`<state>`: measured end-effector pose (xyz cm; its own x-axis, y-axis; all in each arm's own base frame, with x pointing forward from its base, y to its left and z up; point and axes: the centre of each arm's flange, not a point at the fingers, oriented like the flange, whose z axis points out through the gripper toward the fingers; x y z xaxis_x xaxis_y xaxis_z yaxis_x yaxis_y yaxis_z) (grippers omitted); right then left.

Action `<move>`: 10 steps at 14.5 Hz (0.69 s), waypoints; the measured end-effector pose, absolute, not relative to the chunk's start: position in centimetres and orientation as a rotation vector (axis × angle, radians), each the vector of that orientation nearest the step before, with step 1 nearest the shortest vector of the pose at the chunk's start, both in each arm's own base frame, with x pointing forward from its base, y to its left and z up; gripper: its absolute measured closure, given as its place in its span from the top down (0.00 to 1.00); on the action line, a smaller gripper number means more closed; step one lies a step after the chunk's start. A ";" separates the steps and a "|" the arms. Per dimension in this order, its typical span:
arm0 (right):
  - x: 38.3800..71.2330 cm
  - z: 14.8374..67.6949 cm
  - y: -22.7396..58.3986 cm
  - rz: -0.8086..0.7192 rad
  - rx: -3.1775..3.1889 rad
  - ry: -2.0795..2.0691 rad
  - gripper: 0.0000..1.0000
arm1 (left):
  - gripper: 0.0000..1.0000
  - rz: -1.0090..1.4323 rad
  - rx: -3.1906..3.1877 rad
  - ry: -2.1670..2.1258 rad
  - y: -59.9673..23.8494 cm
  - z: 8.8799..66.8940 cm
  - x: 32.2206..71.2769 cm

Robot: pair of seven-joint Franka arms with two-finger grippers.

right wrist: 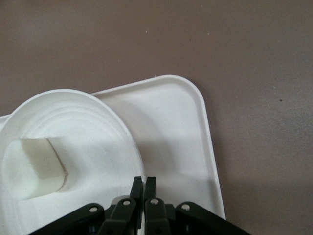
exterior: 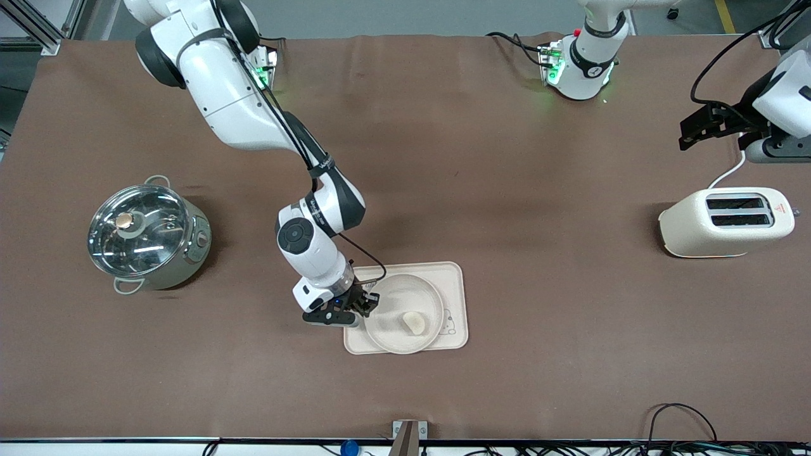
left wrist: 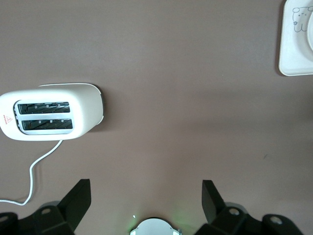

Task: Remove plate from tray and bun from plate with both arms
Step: 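Lower the right gripper and close it on the plate rim, then lift the plate with bun off the tray with the right gripper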

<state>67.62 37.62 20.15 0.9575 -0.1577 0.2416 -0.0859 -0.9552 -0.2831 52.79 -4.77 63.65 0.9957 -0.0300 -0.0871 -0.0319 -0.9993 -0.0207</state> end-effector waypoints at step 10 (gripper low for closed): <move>60.6 24.6 37.9 -0.423 -2.790 0.104 0.04 | 1.00 0.137 -3.116 0.049 -4.8 63.6 52.8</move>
<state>60.60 37.92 24.64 0.9536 -0.1177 0.2772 -0.0241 -0.9473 -0.3195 52.79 -4.80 63.60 0.9956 -0.0306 -0.0882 -0.0326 -0.9993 -0.0208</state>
